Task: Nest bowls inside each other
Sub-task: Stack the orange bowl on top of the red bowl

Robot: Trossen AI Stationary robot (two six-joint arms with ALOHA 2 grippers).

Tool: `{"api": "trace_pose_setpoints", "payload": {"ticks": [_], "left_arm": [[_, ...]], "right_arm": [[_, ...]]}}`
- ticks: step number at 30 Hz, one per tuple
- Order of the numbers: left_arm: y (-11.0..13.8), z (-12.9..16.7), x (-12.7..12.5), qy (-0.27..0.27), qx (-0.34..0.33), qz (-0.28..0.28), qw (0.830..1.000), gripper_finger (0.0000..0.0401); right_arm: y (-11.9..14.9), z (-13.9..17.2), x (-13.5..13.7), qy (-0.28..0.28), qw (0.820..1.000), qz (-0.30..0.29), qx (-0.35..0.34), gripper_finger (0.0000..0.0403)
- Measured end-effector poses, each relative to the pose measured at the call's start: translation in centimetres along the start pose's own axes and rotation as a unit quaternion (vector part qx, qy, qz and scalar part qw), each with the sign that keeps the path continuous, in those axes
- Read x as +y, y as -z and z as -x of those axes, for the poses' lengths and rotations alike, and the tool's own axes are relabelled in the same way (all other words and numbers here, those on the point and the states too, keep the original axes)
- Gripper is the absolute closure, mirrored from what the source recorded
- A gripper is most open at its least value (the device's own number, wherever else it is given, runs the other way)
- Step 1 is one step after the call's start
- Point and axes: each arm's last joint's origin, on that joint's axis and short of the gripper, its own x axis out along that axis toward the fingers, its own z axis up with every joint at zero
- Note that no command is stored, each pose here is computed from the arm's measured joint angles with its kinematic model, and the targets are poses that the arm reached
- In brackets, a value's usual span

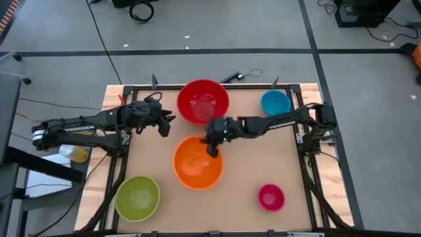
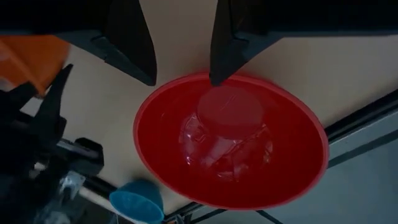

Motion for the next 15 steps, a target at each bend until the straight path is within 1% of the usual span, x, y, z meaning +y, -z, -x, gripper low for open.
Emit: {"api": "trace_pose_setpoints", "payload": {"ticks": [4,8,10,13,15], "left_arm": [[-0.4,0.0,-0.2,0.008,-0.022,0.048,0.999,0.0250],[-1.1,0.1,-0.4,0.024,-0.054,0.063,0.996,0.0251],[-1.4,0.1,-0.4,0.023,-0.069,0.068,0.995,0.0251],[-1.5,0.1,-0.1,0.000,-0.079,0.073,0.994,0.0251],[-1.5,0.0,0.1,-0.013,-0.082,0.074,0.994,0.0251]], "right_arm": [[-2.2,1.6,-1.7,0.011,0.999,-0.007,-0.051,0.0385],[-4.8,3.9,-3.6,0.023,0.992,-0.010,-0.122,0.0386],[-5.8,4.9,-4.6,0.038,0.988,-0.010,-0.152,0.0384],[-6.7,5.6,-6.8,0.090,0.979,0.000,-0.184,0.0384],[-7.0,5.5,-8.9,0.143,0.970,-0.002,-0.197,0.0385]]}}
